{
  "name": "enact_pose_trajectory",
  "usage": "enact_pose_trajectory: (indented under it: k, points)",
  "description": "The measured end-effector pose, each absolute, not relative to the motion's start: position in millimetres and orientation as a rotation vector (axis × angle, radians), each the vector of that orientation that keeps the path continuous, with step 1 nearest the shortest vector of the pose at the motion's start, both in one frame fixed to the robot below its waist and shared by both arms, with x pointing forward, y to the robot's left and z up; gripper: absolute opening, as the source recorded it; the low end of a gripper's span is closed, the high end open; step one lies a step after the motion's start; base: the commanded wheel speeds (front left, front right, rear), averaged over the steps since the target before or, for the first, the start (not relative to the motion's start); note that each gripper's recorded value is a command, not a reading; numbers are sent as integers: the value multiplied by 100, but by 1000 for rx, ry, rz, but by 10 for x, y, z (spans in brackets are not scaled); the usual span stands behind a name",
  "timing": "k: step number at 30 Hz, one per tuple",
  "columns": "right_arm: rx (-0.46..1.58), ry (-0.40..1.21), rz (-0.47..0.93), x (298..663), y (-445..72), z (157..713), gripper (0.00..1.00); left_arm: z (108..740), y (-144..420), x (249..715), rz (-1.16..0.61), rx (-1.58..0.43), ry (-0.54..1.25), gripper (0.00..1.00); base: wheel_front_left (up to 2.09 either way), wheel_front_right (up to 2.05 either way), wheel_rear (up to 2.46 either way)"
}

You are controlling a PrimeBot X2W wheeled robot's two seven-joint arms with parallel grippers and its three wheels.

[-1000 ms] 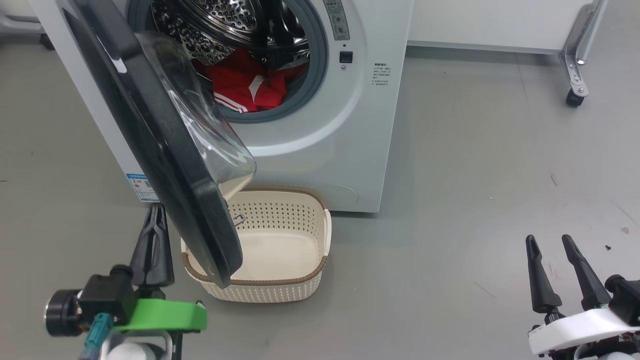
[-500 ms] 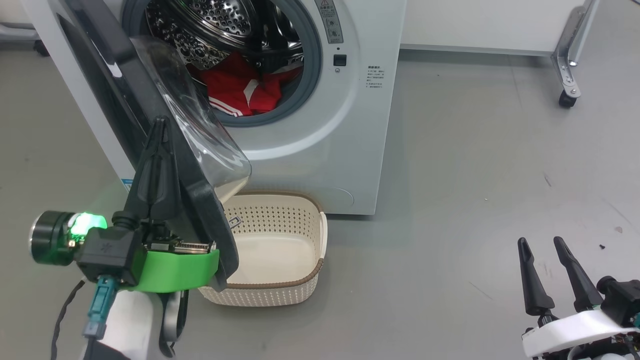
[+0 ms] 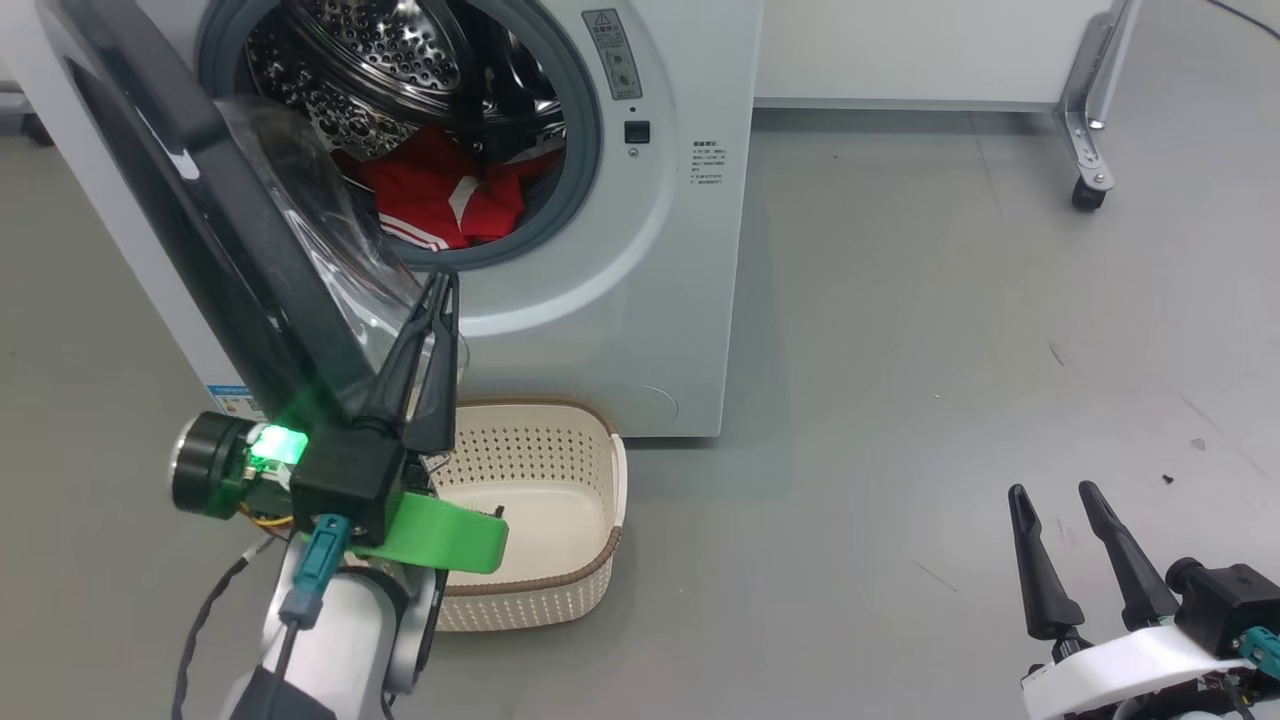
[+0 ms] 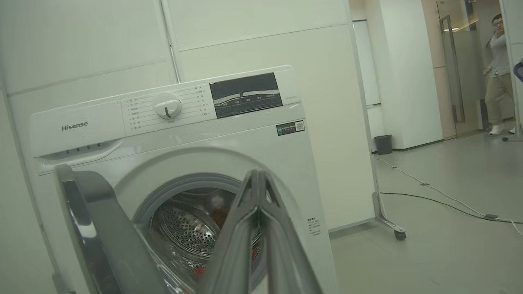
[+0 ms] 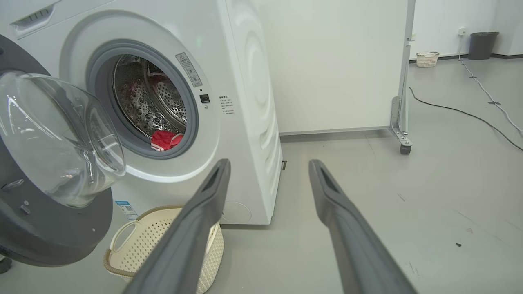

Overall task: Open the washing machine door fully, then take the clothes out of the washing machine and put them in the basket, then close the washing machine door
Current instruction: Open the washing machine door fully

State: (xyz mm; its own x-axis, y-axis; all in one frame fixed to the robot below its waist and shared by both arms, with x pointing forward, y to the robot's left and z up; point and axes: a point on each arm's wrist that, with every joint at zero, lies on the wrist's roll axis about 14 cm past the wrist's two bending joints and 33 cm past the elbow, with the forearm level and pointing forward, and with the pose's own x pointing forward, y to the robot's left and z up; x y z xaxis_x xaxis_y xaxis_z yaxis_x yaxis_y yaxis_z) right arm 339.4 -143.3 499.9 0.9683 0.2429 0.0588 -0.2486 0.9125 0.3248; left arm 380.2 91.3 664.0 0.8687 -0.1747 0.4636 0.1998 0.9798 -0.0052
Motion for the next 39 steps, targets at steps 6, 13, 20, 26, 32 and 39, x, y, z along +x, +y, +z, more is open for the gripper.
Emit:
enact_pose_trajectory:
  k: [6, 13, 20, 26, 32, 39]
  points:
    - [337, -18, 225, 3365, -1518, 4985, 100, 6232, 739, 3861, -245, -73, -319, 0, 0, 0, 0]
    - [340, -13, 194, 3356, -1612, 4957, 100, 5686, 689, 3890, -253, -97, -119, 0, 0, 0, 0]
    - [345, -13, 164, 3359, -1702, 4944, 100, 5389, 708, 3916, -243, -131, -7, 0, 0, 0, 0]
    - [348, -6, 165, 3346, -1692, 4923, 100, 5217, 811, 3962, -208, -135, 55, 0, 0, 0, 0]
    - [348, -5, 145, 3349, -1756, 4912, 100, 5065, 864, 3980, -187, -157, 107, 0, 0, 0, 0]
    - [351, 2, 140, 3352, -1773, 4891, 100, 4939, 951, 4000, -157, -168, 147, 0, 0, 0, 0]
